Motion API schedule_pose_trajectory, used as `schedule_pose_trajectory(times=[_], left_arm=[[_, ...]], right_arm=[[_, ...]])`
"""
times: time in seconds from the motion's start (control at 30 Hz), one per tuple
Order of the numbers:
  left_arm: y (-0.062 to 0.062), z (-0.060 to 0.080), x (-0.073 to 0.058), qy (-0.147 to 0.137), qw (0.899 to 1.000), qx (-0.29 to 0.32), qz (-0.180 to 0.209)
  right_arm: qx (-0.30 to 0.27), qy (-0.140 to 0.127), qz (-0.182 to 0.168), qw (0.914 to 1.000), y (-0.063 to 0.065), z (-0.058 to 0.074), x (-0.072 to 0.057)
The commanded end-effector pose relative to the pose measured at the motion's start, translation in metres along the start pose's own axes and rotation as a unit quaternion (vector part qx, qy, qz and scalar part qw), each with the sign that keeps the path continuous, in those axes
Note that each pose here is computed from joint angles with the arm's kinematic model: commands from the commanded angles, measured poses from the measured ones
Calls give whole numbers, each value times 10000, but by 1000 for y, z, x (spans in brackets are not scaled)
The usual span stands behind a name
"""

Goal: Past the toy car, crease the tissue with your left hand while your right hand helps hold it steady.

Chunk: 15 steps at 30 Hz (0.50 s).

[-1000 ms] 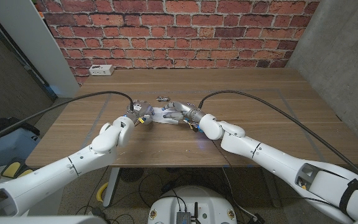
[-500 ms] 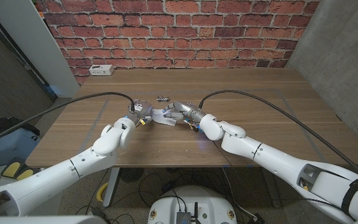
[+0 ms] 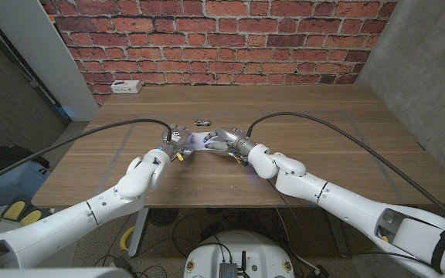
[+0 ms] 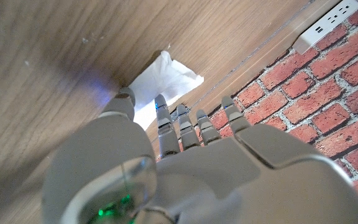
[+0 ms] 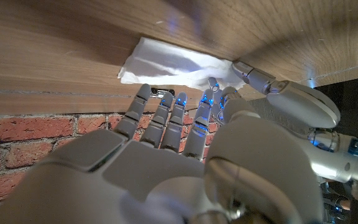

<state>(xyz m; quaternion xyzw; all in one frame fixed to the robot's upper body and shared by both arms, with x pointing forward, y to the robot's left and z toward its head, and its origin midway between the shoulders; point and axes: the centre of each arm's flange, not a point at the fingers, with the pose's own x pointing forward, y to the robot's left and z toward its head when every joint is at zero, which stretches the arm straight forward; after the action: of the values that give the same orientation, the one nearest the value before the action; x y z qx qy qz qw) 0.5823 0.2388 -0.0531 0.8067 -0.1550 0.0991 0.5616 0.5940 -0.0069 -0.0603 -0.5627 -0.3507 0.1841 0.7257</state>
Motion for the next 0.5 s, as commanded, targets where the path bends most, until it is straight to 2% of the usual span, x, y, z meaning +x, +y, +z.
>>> schedule_pose_trajectory(times=[0.03, 0.27, 0.5], left_arm=[[15, 4, -23, 122, 9994, 244, 207], [16, 3, -33, 475, 9959, 625, 458], [6, -2, -29, 752, 9925, 842, 462]], right_arm=[[-381, 201, -37, 9991, 1, -6, -2], [-324, 173, -36, 9993, 1, -4, 0], [-294, 151, -31, 9994, 0, -3, 0]])
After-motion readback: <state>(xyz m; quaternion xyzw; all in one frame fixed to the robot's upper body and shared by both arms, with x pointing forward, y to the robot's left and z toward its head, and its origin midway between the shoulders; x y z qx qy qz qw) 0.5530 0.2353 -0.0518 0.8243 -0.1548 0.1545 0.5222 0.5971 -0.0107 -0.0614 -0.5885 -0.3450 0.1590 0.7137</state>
